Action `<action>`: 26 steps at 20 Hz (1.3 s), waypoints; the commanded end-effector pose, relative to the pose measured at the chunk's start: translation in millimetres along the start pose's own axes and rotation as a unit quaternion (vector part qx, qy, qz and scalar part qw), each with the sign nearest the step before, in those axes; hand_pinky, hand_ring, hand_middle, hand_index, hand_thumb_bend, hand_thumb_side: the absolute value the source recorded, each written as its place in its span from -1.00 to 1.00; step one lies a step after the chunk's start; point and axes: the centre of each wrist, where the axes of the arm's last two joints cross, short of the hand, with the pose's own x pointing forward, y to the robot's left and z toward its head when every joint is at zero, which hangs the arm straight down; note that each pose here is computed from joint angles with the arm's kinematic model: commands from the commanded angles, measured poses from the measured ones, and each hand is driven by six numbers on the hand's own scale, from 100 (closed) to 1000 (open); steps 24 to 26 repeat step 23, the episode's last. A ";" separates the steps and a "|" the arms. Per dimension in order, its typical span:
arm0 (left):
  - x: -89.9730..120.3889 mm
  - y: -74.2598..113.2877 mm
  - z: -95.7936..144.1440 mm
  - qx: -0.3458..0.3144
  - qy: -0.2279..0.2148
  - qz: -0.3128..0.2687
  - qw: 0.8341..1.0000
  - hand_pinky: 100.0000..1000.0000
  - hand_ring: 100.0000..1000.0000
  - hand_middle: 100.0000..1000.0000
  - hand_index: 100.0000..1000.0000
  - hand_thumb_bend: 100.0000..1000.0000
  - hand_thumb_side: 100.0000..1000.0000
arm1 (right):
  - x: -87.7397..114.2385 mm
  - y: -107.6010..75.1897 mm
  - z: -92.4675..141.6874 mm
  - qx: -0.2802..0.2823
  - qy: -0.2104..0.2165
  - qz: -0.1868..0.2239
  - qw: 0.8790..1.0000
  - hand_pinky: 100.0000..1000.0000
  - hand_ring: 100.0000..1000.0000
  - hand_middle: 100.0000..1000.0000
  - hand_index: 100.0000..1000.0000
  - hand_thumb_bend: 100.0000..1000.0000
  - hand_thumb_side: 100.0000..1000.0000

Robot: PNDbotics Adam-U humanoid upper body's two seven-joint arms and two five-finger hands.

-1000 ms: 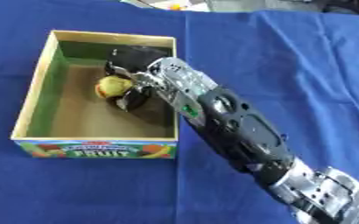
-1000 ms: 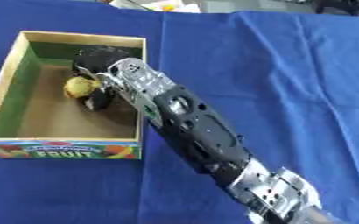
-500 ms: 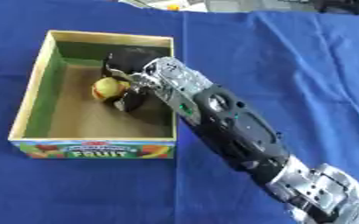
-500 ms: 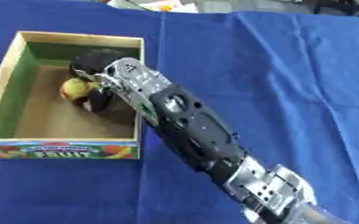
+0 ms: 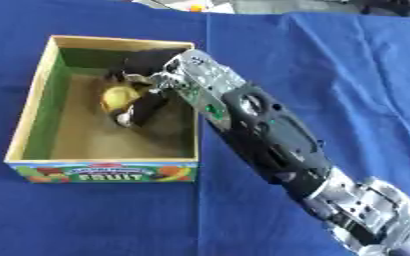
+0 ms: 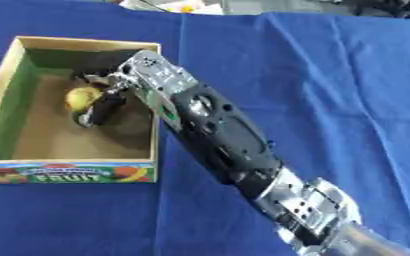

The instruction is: Pick up objects on the table and place them in the box.

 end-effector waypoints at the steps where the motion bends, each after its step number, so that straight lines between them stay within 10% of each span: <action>1: 5.6 3.6 -6.1 -0.007 -0.012 -0.007 1.000 0.26 0.77 0.77 0.86 -1.00 1.00 | -6.4 -23.0 14.9 -0.026 0.000 0.006 1.000 0.58 0.65 0.68 1.00 -0.68 0.51; 10: 4.5 7.0 -0.4 0.007 -0.001 -0.015 1.000 0.26 0.76 0.77 0.85 -1.00 1.00 | -33.0 -59.5 55.4 -0.110 0.020 0.001 0.994 0.50 0.51 0.59 0.98 -1.00 0.76; 23: 4.3 14.6 5.1 0.016 0.003 -0.037 0.999 0.26 0.75 0.77 0.85 -1.00 1.00 | -109.9 -78.4 200.0 -0.329 0.135 -0.040 0.934 0.37 0.31 0.42 0.81 -1.00 0.10; 26: 4.3 14.6 5.1 0.016 0.003 -0.037 0.999 0.26 0.75 0.77 0.85 -1.00 1.00 | -109.9 -78.4 200.0 -0.329 0.135 -0.040 0.934 0.37 0.31 0.42 0.81 -1.00 0.10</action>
